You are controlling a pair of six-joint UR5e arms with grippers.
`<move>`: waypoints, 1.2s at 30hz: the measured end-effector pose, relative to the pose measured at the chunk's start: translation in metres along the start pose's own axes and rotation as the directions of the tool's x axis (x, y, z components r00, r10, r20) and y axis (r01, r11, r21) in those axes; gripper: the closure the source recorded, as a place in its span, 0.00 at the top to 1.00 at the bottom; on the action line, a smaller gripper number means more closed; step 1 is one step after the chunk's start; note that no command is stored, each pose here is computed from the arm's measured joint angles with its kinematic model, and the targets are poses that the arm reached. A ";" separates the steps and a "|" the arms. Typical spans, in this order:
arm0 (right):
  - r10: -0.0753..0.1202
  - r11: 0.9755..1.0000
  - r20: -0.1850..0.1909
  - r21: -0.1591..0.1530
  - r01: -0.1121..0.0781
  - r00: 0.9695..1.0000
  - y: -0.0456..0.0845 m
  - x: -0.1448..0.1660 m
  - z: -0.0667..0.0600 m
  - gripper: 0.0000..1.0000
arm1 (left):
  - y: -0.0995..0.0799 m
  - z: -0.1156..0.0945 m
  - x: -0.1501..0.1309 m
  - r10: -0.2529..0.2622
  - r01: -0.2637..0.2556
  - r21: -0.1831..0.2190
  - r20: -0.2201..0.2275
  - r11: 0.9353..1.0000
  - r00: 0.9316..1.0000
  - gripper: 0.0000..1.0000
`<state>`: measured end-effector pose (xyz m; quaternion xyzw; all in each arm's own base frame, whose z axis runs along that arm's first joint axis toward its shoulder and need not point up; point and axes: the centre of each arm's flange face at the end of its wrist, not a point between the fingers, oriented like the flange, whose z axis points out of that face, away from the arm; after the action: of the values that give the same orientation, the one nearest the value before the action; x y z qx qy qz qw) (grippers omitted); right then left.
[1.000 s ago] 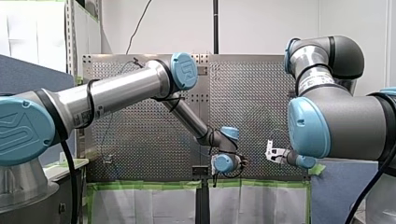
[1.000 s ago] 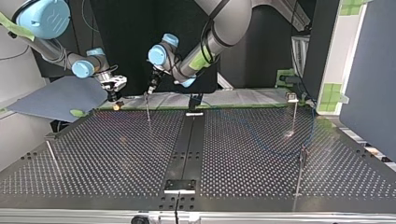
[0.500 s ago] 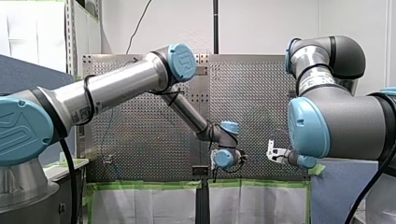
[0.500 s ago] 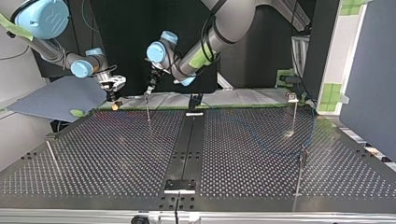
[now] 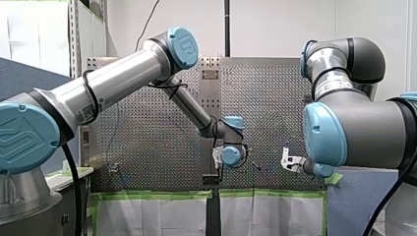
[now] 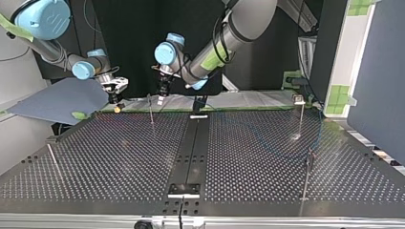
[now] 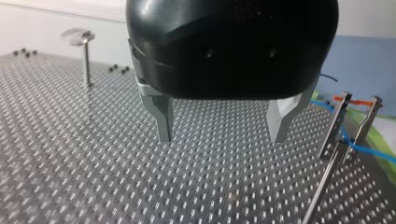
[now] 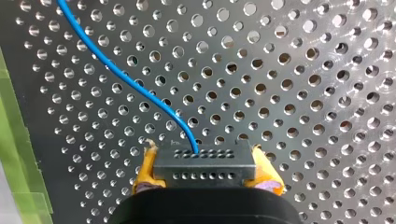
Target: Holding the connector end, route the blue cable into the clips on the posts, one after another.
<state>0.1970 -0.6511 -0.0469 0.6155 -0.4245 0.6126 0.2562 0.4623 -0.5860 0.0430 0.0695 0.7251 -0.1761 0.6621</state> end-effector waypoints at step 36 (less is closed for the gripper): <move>0.006 1.000 0.006 -0.008 -0.006 1.000 0.004 0.000 -0.002 0.00 | 0.033 -0.087 -0.087 0.029 -0.034 -0.072 -0.066 0.997 0.997 1.00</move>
<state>0.1931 -0.6513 -0.0477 0.6149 -0.4296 0.6100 0.2554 0.4017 -0.5135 0.1287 0.0623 0.7508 -0.1365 0.6432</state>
